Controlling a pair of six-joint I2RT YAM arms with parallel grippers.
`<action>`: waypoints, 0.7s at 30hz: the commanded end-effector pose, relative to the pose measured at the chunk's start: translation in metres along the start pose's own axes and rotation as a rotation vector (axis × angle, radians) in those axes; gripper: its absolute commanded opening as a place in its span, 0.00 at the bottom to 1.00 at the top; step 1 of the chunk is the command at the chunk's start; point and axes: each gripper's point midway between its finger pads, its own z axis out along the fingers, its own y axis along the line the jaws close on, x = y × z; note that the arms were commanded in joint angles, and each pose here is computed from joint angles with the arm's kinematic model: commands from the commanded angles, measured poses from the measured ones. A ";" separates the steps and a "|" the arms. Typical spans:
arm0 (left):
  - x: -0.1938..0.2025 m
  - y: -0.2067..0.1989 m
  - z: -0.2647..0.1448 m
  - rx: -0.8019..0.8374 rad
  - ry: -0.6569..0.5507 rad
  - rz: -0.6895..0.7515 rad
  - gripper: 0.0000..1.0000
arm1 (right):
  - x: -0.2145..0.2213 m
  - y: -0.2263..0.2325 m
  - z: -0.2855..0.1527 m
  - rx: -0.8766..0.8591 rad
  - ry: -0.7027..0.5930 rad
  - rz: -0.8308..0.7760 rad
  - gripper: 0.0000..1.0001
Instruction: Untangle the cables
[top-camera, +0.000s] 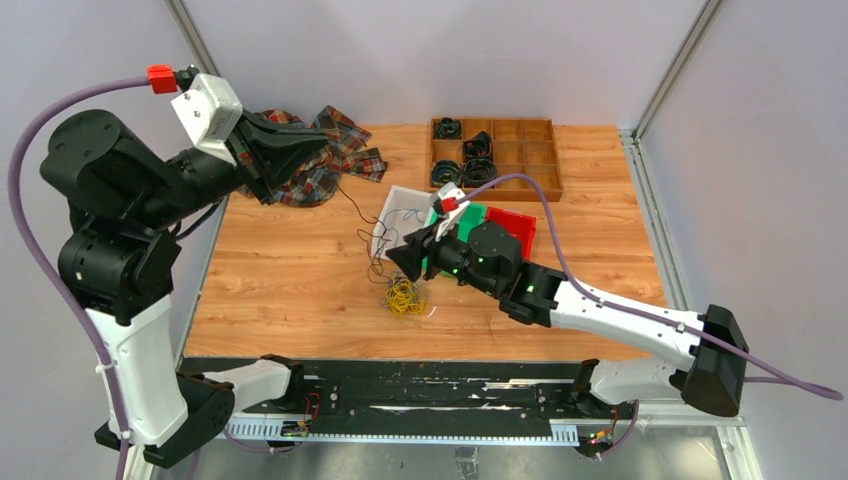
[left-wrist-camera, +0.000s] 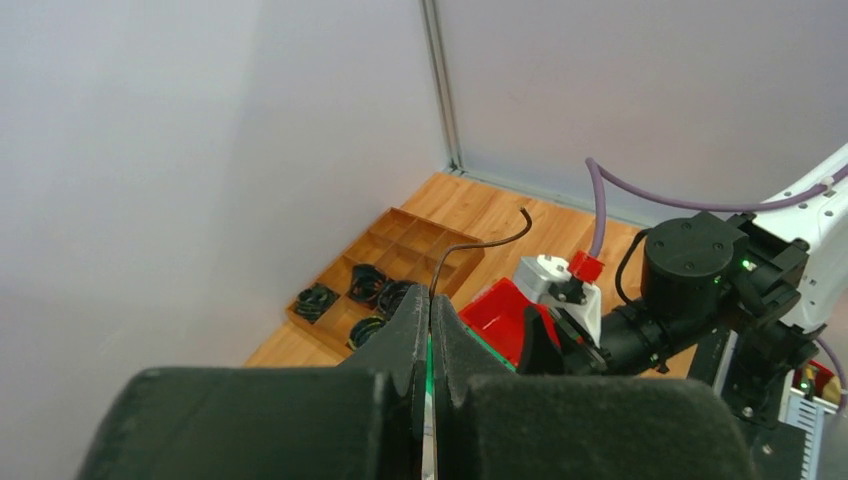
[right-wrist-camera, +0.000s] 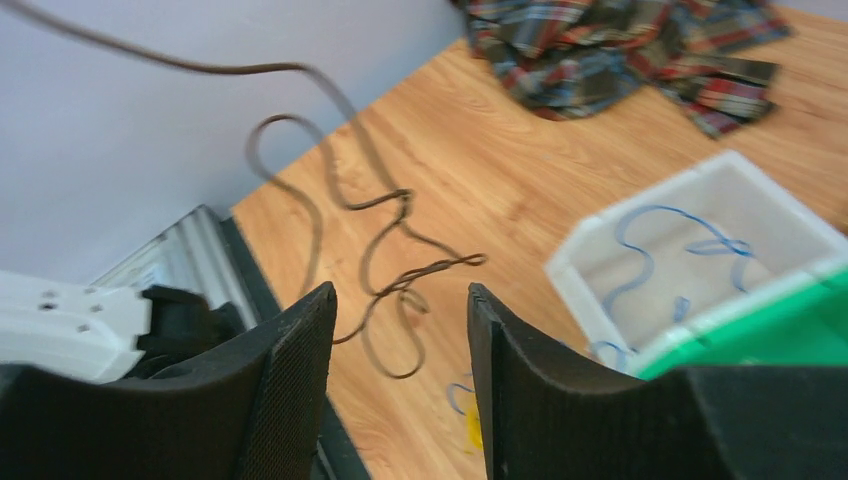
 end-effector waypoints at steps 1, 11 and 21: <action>0.017 0.000 0.021 0.068 0.034 -0.084 0.01 | -0.008 -0.050 -0.020 0.167 -0.030 0.025 0.51; 0.078 -0.015 0.092 0.212 0.168 -0.104 0.01 | 0.002 -0.139 -0.092 0.483 -0.051 0.046 0.52; 0.118 -0.007 0.145 0.264 0.226 -0.102 0.00 | 0.020 -0.166 -0.140 0.587 -0.071 0.102 0.54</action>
